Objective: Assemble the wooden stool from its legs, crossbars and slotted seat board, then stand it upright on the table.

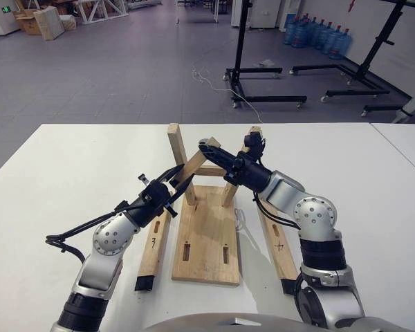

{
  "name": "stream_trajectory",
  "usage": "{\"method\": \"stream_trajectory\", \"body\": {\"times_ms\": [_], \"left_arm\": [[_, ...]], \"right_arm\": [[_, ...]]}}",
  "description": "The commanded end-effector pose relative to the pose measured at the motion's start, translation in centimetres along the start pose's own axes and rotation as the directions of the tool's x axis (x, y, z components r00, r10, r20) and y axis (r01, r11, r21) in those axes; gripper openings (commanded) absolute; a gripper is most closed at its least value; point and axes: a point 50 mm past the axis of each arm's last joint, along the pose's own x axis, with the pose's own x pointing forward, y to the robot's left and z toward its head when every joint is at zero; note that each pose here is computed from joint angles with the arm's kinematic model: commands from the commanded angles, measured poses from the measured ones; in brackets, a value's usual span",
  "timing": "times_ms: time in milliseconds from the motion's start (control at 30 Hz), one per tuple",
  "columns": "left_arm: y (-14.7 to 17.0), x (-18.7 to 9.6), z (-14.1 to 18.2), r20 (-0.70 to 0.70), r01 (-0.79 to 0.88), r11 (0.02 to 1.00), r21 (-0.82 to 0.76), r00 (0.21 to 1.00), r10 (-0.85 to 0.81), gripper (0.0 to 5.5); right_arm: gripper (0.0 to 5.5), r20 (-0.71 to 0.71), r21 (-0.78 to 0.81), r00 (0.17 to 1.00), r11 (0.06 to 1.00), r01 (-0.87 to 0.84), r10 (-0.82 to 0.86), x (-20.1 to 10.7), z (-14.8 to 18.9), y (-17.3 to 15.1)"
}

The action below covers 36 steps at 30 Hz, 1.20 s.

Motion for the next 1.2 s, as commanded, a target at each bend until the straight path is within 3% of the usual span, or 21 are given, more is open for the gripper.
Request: {"method": "stream_trajectory", "body": {"times_ms": [33,233,433,567,767,1200], "left_arm": [[0.2,-0.6,-0.7,-0.073,-0.098,0.995,-0.036,0.993,0.095,1.89],[-0.4,-2.2,-0.3,-0.115,-0.209,0.976,-0.066,0.973,0.201,2.68],[-0.7,-5.7,0.7,-0.197,-0.473,0.881,-0.025,0.866,0.460,2.89],[-0.5,-6.7,1.5,-0.221,-0.583,0.812,0.019,0.790,0.572,2.89],[0.4,-6.7,2.3,-0.226,-0.581,0.812,0.060,0.784,0.578,2.89],[2.2,-6.0,2.5,-0.233,-0.478,0.875,0.076,0.845,0.482,2.89]], "right_arm": [[0.39,0.066,-0.046,0.997,0.998,-0.040,0.043,-0.6,2.2,1.5],[0.39,0.085,-0.050,0.996,0.999,0.011,-0.007,-5.1,4.7,2.7],[0.39,0.012,-0.071,0.925,0.923,0.379,-0.379,-12.1,4.5,1.8],[0.39,-0.073,-0.171,0.810,0.807,0.565,-0.582,-14.9,3.0,2.0],[0.39,-0.074,-0.295,0.708,0.693,0.657,-0.702,-16.7,0.4,3.5],[0.39,0.085,-0.243,0.603,0.570,0.785,-0.793,-17.1,-2.9,3.7]]}}
